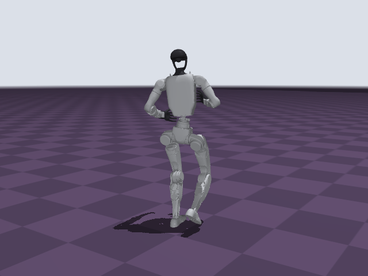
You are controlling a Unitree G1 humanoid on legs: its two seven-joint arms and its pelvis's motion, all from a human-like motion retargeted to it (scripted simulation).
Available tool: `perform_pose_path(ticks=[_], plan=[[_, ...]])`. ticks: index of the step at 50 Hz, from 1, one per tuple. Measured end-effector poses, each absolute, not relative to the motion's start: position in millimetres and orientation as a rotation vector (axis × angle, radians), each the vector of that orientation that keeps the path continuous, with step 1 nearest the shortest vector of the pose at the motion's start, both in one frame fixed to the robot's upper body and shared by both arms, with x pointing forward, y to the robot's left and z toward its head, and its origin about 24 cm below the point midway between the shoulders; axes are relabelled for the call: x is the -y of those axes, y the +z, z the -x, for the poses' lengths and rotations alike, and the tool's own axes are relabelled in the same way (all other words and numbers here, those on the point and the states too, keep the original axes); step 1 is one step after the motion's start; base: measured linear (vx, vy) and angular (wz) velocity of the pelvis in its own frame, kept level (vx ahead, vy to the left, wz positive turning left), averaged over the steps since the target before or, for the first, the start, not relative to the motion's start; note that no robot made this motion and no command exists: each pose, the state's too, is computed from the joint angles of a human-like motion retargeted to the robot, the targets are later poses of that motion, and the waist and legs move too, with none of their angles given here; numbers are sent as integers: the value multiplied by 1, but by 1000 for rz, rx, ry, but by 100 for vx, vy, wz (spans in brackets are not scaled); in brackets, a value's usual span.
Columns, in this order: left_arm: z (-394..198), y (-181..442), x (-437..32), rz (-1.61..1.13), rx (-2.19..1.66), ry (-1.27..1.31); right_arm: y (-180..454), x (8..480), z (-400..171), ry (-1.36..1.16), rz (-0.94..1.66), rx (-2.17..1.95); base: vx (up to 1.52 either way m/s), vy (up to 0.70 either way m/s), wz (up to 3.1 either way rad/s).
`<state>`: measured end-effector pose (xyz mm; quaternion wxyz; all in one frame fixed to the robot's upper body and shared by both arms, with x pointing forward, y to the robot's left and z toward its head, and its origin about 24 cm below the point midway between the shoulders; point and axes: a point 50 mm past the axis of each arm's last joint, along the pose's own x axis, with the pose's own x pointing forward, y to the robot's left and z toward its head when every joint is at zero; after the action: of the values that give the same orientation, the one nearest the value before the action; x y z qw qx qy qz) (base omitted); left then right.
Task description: Dance
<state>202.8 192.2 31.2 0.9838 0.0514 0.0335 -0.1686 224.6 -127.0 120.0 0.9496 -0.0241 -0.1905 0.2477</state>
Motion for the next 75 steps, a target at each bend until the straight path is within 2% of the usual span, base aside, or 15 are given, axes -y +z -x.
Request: perform_pose_path(ticks=[5, 11, 16, 21, 30, 37, 41, 45, 52, 56, 60, 67, 71, 75], plan=[[-176, 1, -215, -110, -237, -286, 119, 123, -224, 517, 99, 394, -41, 5, -73], [-165, -4, -223, -96, -291, -291, 146, 117, -229, 480, 126, 540, -45, -1, -82], [-185, 17, -208, -48, -197, -376, 181, 111, -231, 445, 139, 725, -49, -6, -84], [-216, 61, -168, 59, 16, -540, 199, 103, -232, 484, 139, 812, -53, -6, -98], [-227, 123, -101, 137, 266, -895, 137, 102, -222, 643, 69, 457, -48, 9, -78], [-246, 125, -73, 144, 286, -928, 79, 129, -208, 561, 72, 174, -52, 21, -67], [-254, 104, -80, 95, 205, -836, 67, 134, -203, 555, 104, 120, -62, 17, -41], [-250, 69, -105, 3, 86, -695, 78, 137, -209, 519, 171, 187, -63, 11, 4], [-214, 23, -175, -143, -113, -445, 141, 141, -251, 296, 309, 541, -59, 6, -39], [-184, 6, -201, -161, -229, -401, 181, 136, -271, 201, 312, 703, -54, 2, -55], [-160, -1, -215, -189, -321, -424, 200, 126, -279, 212, 264, 761, -50, 1, -102], [-153, -5, -207, -121, -341, -467, 203, 114, -261, 371, 203, 785, -52, 7, -78], [-190, 10, -184, -144, -189, -491, 181, 112, -253, 448, 184, 706, -59, 17, -26], [-233, 46, -147, -221, 52, -535, 129, 112, -240, 525, 173, 485, -62, 19, -21]])
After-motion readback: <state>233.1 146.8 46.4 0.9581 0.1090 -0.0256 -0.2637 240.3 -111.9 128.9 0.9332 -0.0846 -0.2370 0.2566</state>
